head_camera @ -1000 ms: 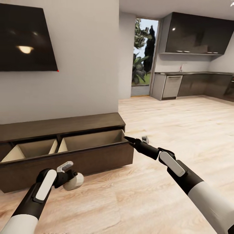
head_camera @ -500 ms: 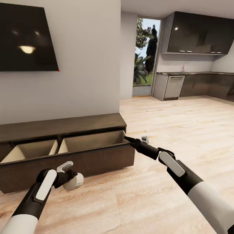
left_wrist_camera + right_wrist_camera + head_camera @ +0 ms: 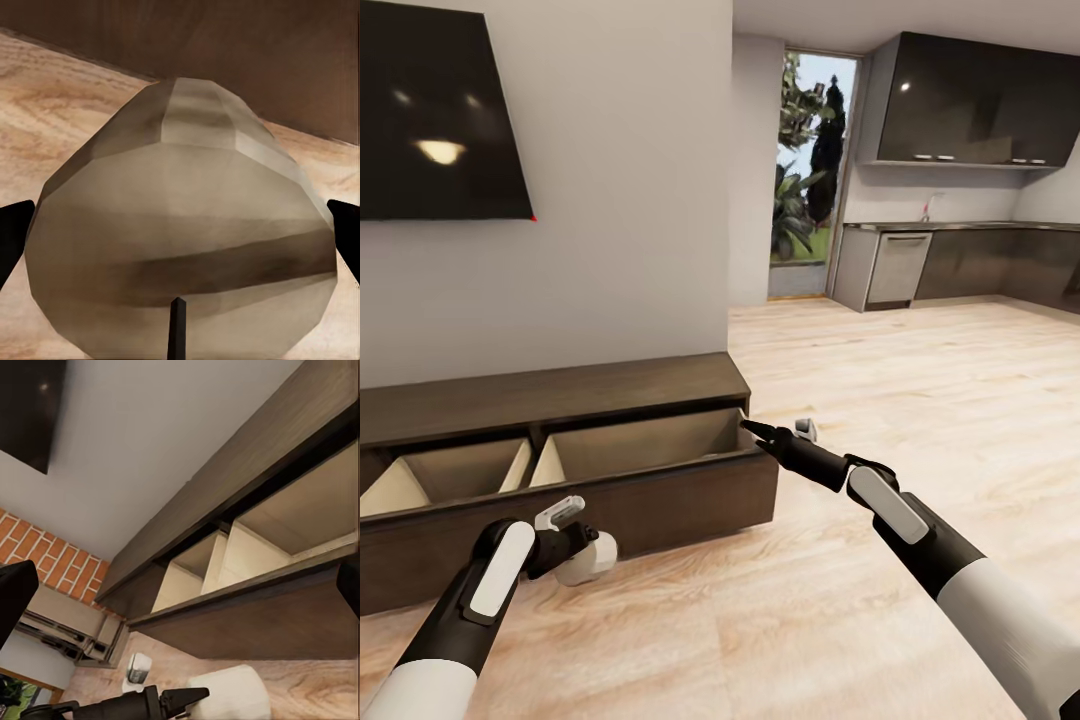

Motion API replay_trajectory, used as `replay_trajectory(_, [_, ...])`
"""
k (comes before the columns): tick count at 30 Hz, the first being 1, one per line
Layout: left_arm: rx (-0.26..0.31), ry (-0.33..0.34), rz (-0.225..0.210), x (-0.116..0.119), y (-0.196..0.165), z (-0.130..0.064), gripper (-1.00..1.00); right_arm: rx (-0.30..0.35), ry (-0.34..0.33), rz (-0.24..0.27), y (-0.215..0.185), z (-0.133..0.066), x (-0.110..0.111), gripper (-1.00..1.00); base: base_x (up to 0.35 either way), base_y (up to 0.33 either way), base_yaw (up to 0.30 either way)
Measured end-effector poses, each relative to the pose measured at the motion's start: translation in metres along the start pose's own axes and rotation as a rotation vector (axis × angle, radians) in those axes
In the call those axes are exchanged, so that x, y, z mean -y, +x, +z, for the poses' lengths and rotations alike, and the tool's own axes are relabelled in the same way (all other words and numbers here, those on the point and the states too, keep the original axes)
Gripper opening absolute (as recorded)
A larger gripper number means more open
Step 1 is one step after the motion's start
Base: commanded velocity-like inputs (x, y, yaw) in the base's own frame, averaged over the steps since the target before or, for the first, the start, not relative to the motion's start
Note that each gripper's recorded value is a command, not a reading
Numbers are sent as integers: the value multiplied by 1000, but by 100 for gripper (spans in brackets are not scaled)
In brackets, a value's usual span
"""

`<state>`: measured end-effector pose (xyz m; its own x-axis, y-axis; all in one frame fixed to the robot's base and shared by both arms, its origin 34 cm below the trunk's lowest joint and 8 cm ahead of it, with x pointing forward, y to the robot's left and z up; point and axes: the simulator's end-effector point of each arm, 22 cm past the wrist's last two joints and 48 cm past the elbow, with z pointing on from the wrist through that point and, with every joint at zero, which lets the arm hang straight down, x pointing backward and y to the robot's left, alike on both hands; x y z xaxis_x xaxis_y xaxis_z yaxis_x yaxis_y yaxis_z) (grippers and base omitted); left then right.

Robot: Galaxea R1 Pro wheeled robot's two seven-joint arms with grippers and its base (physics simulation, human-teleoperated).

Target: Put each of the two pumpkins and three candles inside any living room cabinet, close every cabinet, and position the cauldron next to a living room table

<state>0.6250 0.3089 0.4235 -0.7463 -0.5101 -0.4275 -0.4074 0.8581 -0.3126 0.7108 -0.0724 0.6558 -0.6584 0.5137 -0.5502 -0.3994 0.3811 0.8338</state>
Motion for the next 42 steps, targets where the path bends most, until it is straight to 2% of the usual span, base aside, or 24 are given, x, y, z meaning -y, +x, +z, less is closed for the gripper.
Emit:
replay_trajectory(24, [-2, 3, -1, 1, 1, 0, -100, -4, -2, 1, 2, 2, -1, 100, 13, 0, 0])
replay_trajectory(28, [-15, 20, 18, 16, 10, 3, -100, -5, -3, 1, 2, 2, -2, 100, 0, 0, 0])
replay_trajectory(33, [-18, 20, 30, 20, 13, 4, -100, -5, -2, 1, 2, 2, -2, 100, 0, 0, 0])
replay_trajectory(42, [13, 38, 34, 28, 3, -13, -100, 10, -20, -29, -8, -4, -24, 100, 0, 0, 0])
